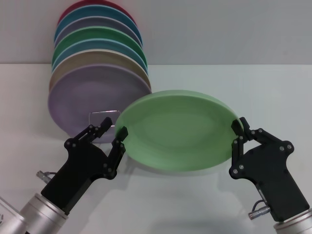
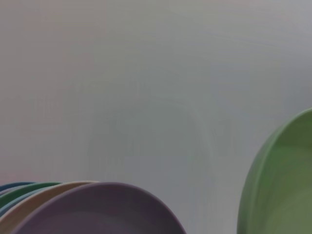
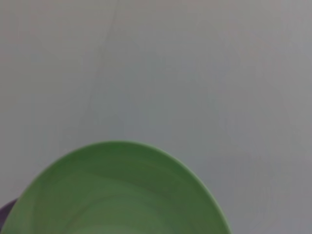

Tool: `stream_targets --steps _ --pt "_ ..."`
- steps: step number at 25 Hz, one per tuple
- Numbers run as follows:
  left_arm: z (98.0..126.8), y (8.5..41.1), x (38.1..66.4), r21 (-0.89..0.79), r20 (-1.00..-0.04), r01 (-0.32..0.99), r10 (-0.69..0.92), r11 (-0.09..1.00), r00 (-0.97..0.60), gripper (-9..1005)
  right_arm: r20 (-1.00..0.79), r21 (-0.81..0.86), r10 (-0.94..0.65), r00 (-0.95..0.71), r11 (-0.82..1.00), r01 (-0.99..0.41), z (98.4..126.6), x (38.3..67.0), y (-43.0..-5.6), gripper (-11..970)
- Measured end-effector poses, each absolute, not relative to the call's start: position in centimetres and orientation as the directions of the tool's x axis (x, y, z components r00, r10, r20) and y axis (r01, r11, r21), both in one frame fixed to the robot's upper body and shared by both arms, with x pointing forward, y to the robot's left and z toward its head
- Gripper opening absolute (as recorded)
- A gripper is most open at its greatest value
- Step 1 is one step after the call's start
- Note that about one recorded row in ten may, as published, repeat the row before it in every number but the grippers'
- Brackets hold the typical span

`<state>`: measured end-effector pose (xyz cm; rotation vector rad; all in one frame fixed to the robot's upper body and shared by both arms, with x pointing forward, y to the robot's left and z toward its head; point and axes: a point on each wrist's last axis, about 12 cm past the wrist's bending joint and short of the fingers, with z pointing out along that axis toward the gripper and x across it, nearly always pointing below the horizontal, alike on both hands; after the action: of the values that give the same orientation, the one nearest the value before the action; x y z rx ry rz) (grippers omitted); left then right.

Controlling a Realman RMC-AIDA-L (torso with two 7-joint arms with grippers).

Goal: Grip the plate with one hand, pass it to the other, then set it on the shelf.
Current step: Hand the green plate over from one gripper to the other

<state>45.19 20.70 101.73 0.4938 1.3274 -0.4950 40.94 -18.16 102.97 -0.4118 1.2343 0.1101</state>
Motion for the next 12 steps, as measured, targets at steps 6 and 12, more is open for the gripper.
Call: stream_targets --steps 6,12 --pt "101.72 20.65 45.20 0.060 -0.984 0.604 -0.056 0.795 0.171 310 -0.932 -0.247 -0.139 0.335 0.920 -0.305 102.97 41.05 -18.10 22" --pt "101.66 20.53 45.18 0.056 -0.985 0.606 -0.056 0.793 0.164 142 -0.931 -0.250 -0.139 0.338 0.917 -0.310 103.02 41.25 -17.99 21"
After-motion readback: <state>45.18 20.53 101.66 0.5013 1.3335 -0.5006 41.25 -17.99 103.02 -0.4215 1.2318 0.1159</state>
